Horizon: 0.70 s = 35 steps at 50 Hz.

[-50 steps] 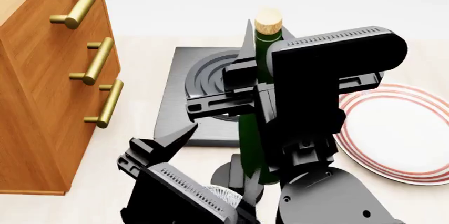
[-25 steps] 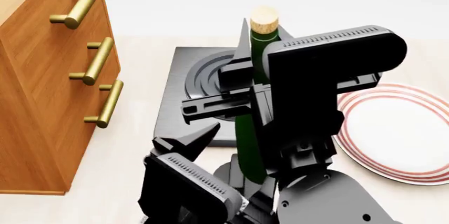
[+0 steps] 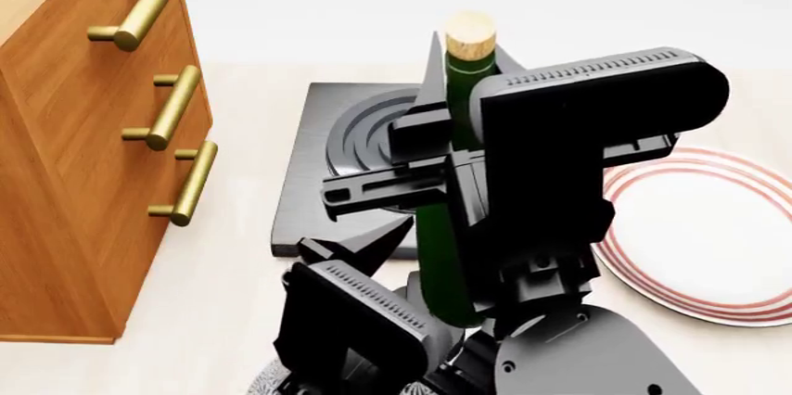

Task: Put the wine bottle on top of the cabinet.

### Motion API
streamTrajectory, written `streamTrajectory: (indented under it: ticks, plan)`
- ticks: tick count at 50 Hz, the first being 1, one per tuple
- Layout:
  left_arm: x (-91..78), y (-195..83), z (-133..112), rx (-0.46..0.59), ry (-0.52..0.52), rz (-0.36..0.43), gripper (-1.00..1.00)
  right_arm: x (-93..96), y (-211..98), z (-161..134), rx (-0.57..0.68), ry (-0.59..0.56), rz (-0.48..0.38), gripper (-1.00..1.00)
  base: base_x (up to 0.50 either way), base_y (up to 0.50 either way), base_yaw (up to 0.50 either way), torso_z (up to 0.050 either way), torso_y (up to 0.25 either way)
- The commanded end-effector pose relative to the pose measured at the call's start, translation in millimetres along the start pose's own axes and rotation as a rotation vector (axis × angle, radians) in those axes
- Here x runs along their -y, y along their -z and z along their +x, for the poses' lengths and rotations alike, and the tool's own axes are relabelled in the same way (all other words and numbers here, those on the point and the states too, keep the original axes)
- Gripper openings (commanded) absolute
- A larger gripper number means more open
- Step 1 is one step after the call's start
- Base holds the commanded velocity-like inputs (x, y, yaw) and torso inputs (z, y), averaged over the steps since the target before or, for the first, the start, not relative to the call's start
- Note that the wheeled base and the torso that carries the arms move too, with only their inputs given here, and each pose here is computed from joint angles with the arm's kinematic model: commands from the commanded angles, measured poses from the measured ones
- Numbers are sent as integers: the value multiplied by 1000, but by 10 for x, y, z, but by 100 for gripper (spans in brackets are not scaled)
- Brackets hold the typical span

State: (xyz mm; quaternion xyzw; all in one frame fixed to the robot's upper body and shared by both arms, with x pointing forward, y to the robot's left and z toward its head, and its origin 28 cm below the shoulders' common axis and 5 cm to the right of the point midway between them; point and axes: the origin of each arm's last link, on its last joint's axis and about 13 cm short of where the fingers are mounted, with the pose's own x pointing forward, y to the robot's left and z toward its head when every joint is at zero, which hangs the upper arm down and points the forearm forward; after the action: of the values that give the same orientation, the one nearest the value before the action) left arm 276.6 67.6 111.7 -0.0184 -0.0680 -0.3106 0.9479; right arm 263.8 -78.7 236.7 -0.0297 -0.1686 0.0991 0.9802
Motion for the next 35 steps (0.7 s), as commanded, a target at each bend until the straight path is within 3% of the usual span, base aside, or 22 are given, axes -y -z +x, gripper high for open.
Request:
streamTrajectory:
  ticks: [1, 4, 5, 26, 27, 35]
  plan:
    - [41, -49, 60, 42, 30, -55, 100, 34, -59, 18, 42, 19, -2, -100, 0, 0, 0, 0, 0]
    - [41, -46, 61, 43, 30, -53, 100, 37, -38, 17, 37, 21, -3, -100, 0, 0, 0, 0, 0]
    - [37, -46, 61, 43, 26, -50, -100, 38, -30, 18, 35, 22, -3, -100, 0, 0, 0, 0, 0]
    - [-3, -33, 40, 40, -6, -62, -100, 29, 62, -21, 11, 32, 16, -100, 0, 0, 0, 0, 1]
    - [-8, -38, 43, 42, -9, -64, -100, 21, 75, -37, 2, 21, 25, 100, 0, 0, 0, 0, 0]
    - [-8, -61, 43, 43, -13, -62, -100, 23, 105, -65, -2, 31, 32, 100, 0, 0, 0, 1, 0]
